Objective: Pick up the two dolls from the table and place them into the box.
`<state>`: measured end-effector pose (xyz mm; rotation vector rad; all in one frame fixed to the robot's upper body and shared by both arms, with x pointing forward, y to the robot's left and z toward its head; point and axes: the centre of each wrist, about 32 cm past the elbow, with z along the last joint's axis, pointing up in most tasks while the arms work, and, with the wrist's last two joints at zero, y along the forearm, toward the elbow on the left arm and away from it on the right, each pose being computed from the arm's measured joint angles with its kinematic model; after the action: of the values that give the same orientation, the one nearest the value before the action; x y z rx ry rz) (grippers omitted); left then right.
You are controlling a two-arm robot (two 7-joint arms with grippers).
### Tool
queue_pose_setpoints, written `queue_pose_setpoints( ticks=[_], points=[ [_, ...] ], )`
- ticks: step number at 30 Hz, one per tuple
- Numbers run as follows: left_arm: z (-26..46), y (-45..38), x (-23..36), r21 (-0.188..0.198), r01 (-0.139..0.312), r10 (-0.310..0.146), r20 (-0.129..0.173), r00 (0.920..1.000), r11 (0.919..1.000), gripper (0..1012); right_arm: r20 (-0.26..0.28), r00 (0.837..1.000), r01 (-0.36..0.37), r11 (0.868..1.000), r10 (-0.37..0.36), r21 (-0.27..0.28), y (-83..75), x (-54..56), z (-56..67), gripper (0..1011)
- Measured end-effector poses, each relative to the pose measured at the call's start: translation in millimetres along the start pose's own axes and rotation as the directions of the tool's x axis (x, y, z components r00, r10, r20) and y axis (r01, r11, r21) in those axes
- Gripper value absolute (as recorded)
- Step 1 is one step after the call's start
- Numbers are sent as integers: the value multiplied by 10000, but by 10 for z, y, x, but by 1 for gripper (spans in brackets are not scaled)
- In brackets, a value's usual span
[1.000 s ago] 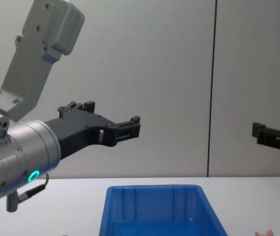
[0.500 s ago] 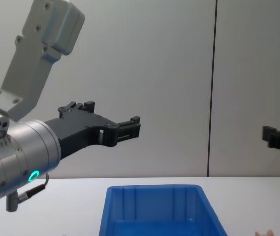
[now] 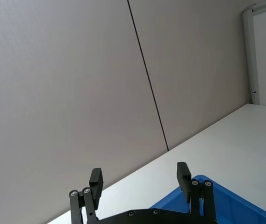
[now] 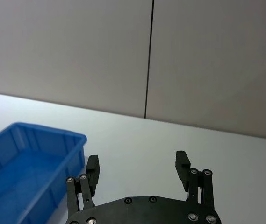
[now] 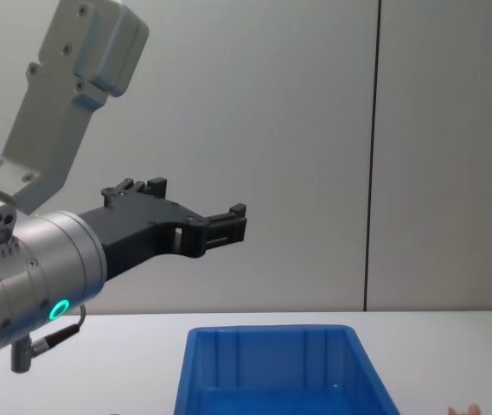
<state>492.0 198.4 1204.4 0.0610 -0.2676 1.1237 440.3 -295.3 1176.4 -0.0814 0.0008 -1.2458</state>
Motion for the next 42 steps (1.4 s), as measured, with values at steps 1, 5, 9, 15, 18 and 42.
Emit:
queue_pose_setpoints(
  ticks=[1,5,9,15,18,42],
  points=[
    [0,0,0,1,0,0,1,10000,10000,1001,12,10000,11,9999,-11,-143,-14,33,-15,1001],
    [0,0,0,1,0,0,0,10000,10000,1001,25,10000,27,9985,-26,-552,-40,108,-55,1001],
    [0,0,0,0,0,0,0,10000,10000,1001,27,10000,26,9955,-24,-949,-54,166,-98,1001],
    [0,0,0,1,0,0,1,10000,10000,1001,45,10000,14,9894,-8,-1454,-54,231,-162,1001],
    [0,0,0,1,0,0,0,10000,10000,1001,35,10000,-13,9841,20,-1775,-45,266,-205,1001],
    [0,0,0,0,0,0,0,10000,10000,1001,-455,9985,-427,9470,297,-3184,-24,303,-410,1001]
  ],
)
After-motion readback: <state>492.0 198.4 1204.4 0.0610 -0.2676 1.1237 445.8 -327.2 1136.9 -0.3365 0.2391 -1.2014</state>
